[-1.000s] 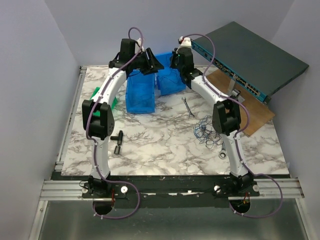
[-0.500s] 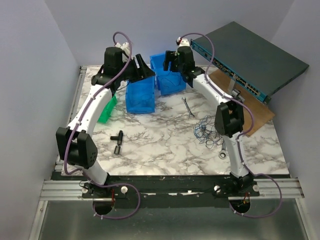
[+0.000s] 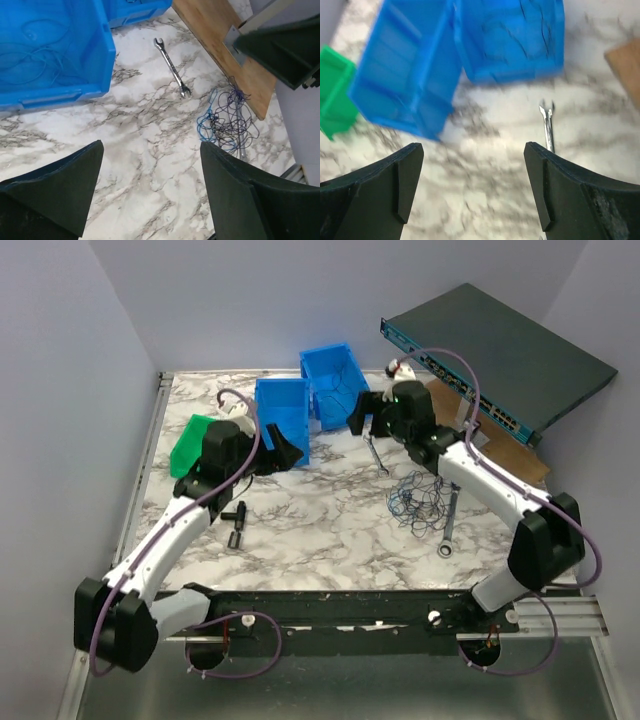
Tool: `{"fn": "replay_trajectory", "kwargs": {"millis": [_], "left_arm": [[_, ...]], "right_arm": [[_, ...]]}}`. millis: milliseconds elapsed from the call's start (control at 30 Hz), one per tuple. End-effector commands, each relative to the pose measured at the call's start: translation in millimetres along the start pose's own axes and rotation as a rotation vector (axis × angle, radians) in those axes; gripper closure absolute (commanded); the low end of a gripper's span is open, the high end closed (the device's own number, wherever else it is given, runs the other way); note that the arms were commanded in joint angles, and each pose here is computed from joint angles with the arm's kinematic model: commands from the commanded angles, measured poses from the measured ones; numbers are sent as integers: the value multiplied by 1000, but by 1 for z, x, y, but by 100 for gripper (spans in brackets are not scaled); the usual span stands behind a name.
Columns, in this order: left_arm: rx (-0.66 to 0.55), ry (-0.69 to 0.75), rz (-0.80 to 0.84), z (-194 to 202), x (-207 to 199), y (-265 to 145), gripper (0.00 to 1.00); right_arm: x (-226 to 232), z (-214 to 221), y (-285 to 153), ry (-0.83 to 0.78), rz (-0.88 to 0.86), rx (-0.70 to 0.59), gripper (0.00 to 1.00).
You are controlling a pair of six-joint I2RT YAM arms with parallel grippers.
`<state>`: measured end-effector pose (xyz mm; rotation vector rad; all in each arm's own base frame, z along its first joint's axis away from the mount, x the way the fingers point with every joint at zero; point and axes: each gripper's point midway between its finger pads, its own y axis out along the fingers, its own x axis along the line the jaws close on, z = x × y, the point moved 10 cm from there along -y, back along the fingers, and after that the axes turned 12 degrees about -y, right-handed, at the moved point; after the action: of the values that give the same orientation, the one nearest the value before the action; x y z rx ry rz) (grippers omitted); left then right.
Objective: Untangle the cables
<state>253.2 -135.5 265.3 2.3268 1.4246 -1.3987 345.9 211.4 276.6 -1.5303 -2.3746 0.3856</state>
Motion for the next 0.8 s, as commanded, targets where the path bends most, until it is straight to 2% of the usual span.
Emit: {"fn": "replay_trajectory", "kwargs": {"millis": [0, 200, 500, 767], "left_arm": [[-135, 68, -19, 21, 14, -18, 16], [-135, 108, -40, 63, 40, -33, 1], [-160, 211, 37, 102, 57, -29, 1], [-172, 312, 84, 112, 58, -28, 1]], "right_arm": [[-11, 48, -30, 39, 43, 82, 11], [-23, 105, -73, 91, 104, 152, 10], [-45, 163, -96, 133, 348, 254, 8], [-54, 181, -86, 133, 490, 326, 8]]}}
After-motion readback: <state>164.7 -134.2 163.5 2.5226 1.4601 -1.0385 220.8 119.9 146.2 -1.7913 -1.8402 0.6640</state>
